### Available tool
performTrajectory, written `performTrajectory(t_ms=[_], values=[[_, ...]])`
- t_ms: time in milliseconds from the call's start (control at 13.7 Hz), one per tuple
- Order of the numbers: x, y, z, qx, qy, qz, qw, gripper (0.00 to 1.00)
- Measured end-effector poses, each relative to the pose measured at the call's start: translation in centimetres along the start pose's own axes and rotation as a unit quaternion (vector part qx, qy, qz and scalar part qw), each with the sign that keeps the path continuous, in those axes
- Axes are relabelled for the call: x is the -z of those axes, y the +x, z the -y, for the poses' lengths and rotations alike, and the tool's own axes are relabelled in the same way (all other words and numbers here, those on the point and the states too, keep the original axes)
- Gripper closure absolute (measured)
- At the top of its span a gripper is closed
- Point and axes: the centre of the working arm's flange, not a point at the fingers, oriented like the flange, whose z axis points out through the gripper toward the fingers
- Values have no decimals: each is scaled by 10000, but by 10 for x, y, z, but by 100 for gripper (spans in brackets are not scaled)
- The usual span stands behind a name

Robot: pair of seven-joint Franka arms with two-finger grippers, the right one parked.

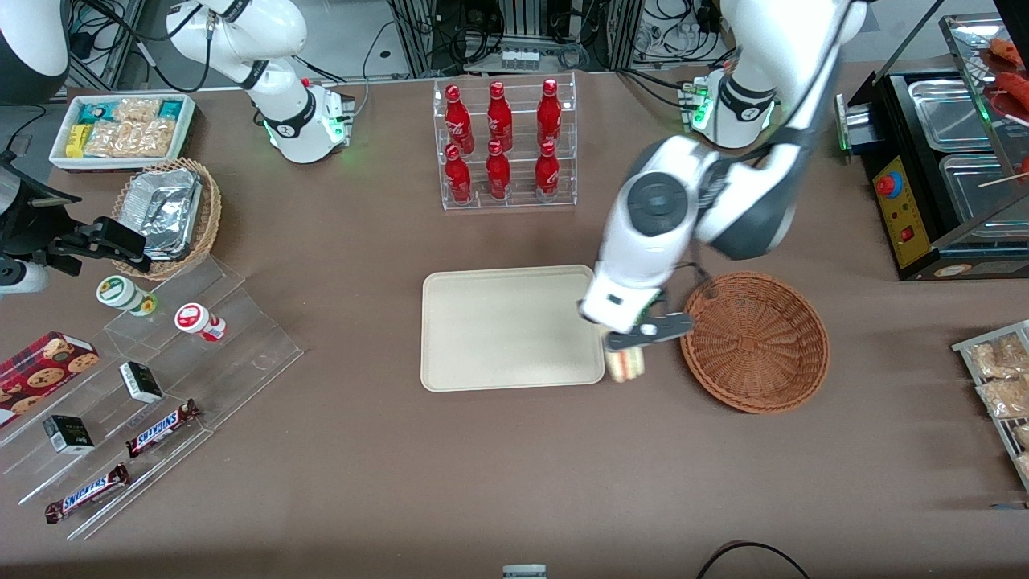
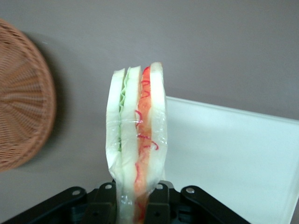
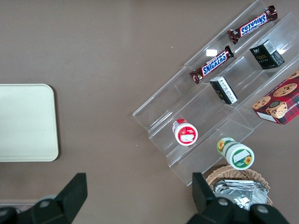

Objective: Place sandwich from basket to tray
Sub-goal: 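Lift the sandwich and carry it over the white tray, then lower the sandwich onto the tray and open the left gripper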

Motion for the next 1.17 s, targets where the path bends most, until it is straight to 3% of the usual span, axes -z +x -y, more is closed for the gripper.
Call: performTrajectory(t_ms=[220, 512, 732, 951, 1171], values=[[-25, -29, -51, -380, -6, 61, 9993, 81], [-77, -61, -106, -697, -203, 3, 9974, 81], [-121, -77, -122, -824, -155, 86, 9964, 81], [-148, -90, -131, -1060, -37, -25, 9944, 81], [-162, -100, -138, -1168, 0, -20, 9932, 81]])
